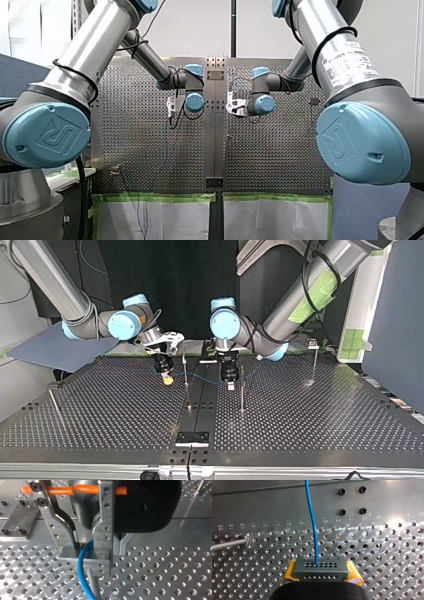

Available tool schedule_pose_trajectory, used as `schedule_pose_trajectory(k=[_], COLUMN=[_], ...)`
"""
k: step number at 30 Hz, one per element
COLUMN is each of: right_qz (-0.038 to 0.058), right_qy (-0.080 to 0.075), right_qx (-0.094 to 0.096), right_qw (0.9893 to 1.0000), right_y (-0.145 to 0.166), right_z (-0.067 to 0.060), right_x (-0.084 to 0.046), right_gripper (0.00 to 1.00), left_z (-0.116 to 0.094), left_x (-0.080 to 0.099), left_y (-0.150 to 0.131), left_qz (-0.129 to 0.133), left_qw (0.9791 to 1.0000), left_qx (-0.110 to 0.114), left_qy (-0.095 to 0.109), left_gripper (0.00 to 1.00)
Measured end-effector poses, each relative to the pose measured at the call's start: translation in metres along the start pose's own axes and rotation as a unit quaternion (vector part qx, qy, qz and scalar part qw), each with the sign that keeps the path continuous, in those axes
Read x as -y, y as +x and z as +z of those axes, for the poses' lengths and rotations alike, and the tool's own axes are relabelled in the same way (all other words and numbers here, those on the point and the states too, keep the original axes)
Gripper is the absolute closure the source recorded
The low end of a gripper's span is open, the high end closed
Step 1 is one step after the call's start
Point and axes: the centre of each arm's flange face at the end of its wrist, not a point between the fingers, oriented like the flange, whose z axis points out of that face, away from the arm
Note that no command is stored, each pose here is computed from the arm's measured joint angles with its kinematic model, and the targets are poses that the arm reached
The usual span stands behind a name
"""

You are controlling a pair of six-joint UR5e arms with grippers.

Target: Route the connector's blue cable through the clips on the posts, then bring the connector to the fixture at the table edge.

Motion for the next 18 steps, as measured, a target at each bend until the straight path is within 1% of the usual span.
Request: schedule_pose_trajectory(k=[6,11,15,18], right_qz=[0.0002,0.0014,0.001,-0.0041], right_qy=[0.0,-0.001,-0.011,-0.023], right_qx=[0.001,0.007,0.017,0.027], right_qw=[1.0,1.0,0.9998,0.9994], right_y=[0.0,-0.001,-0.003,-0.005], right_z=[0.0,-0.001,-0.003,-0.006], right_x=[0.0,-0.001,-0.005,-0.007], right_gripper=[1.0,1.0,1.0,1.0], left_z=[0.0,-0.004,-0.009,-0.014], left_x=[0.001,0.002,0.005,0.009], left_y=[0.0,0.001,0.003,0.004], left_qz=[0.007,0.014,0.022,0.03], left_qw=[1.0,0.9998,0.9996,0.9992], left_qx=[0.0,-0.008,-0.015,-0.021], left_qy=[0.003,0.006,0.011,0.015], left_gripper=[1.0,1.0,1.0,1.0])
